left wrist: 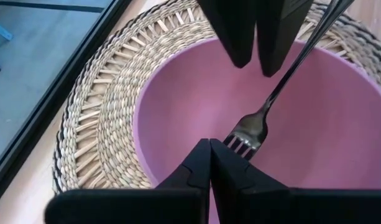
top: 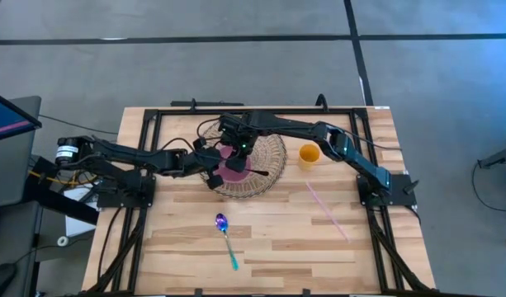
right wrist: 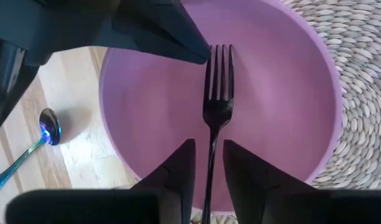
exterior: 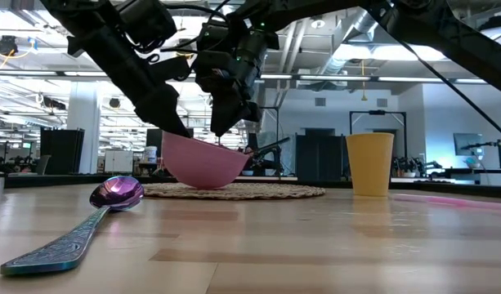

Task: Pick & Place Utensil
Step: Put the blue spoon on the pink bowl

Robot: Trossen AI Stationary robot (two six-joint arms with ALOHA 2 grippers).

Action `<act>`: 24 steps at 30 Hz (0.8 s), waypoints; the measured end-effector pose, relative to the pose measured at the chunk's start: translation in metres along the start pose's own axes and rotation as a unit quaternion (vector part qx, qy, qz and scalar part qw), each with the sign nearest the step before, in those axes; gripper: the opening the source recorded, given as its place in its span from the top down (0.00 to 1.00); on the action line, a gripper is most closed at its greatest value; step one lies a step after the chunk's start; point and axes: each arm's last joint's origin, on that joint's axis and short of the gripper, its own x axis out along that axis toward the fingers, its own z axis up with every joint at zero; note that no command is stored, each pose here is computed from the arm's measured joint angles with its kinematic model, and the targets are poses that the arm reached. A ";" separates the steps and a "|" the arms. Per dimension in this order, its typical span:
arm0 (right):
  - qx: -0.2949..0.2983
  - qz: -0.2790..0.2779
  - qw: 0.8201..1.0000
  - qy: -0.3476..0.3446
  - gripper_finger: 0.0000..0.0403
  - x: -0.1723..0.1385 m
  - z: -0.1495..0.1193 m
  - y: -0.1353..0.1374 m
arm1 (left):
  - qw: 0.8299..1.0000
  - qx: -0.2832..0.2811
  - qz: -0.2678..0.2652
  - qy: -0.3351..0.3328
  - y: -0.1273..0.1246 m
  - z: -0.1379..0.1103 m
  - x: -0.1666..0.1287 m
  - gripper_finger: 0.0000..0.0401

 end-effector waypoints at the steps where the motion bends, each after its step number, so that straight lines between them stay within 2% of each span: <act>1: 0.000 0.000 1.000 0.000 0.81 0.000 0.000 0.000 | 1.000 -0.001 0.001 0.002 0.000 0.000 0.000 0.99; 6: 0.001 -0.001 1.000 0.005 0.81 -0.002 -0.001 0.001 | 1.000 -0.005 0.007 0.011 0.004 -0.002 0.002 0.99; 12: -0.004 -0.004 0.999 0.036 0.81 -0.022 -0.010 0.005 | 1.000 -0.008 0.014 0.017 0.008 -0.003 0.003 0.99; 17: -0.020 -0.003 1.000 0.008 0.81 -0.070 -0.018 0.019 | 0.999 -0.010 0.023 0.034 0.012 -0.007 0.005 0.99; 24: -0.056 -0.054 0.995 -0.068 0.81 -0.137 -0.035 0.052 | 0.997 -0.022 0.029 0.065 0.013 -0.024 0.008 0.99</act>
